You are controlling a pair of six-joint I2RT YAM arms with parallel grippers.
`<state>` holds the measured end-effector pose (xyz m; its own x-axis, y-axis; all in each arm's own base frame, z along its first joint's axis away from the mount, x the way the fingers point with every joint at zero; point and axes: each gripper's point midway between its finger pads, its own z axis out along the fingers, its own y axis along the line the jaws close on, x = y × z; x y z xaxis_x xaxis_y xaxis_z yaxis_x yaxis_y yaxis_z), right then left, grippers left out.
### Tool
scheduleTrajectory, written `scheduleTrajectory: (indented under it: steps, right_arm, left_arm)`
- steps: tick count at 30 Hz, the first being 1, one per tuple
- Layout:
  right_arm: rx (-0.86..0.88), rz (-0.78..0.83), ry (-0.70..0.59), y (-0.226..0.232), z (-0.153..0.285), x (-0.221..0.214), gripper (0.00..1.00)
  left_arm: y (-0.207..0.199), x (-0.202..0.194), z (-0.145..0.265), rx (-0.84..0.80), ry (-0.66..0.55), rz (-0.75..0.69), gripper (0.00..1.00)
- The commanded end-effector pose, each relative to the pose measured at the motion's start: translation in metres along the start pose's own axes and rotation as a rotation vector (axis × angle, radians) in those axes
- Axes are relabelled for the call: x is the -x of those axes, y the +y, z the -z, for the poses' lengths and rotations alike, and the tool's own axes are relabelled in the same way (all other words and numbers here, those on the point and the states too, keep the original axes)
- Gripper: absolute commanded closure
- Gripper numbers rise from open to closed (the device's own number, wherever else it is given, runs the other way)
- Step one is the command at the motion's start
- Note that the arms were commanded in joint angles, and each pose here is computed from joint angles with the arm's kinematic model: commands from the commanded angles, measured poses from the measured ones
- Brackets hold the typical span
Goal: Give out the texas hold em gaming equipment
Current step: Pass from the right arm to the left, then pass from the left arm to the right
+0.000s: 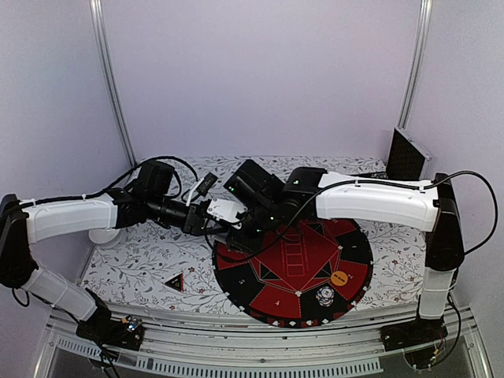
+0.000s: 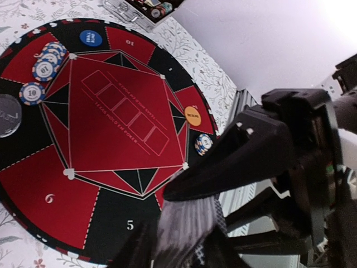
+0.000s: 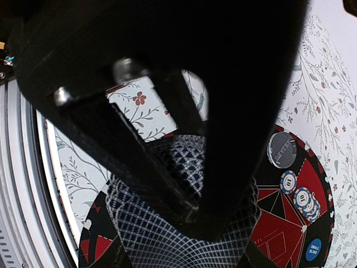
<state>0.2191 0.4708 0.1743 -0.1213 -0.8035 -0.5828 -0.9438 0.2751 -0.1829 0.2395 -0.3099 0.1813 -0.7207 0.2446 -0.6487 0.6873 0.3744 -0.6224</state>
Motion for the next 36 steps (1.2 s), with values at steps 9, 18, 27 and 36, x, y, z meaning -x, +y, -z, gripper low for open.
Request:
scheduleTrajectory:
  steps: [9,18,27,36]
  right_arm:
    - [-0.19,0.011,-0.116,-0.036,0.033,0.034,0.08]
    - [0.336,-0.224,-0.72,-0.032,0.164,0.053,0.01]
    - [0.588,-0.4,-0.673,-0.016,0.131,0.057,0.3]
    - [0.663,-0.418,-0.638,-0.009,0.107,0.058,0.46]
  left_arm:
    - [-0.028,0.01,0.022,-0.029,-0.094,-0.09,1.0]
    - [-0.066,0.047,0.059,-0.06,-0.341,-0.266,1.0]
    - [-0.092,0.065,0.075,-0.105,-0.422,-0.337,1.0]
    - [-0.107,0.058,0.075,-0.154,-0.417,-0.365,1.0]
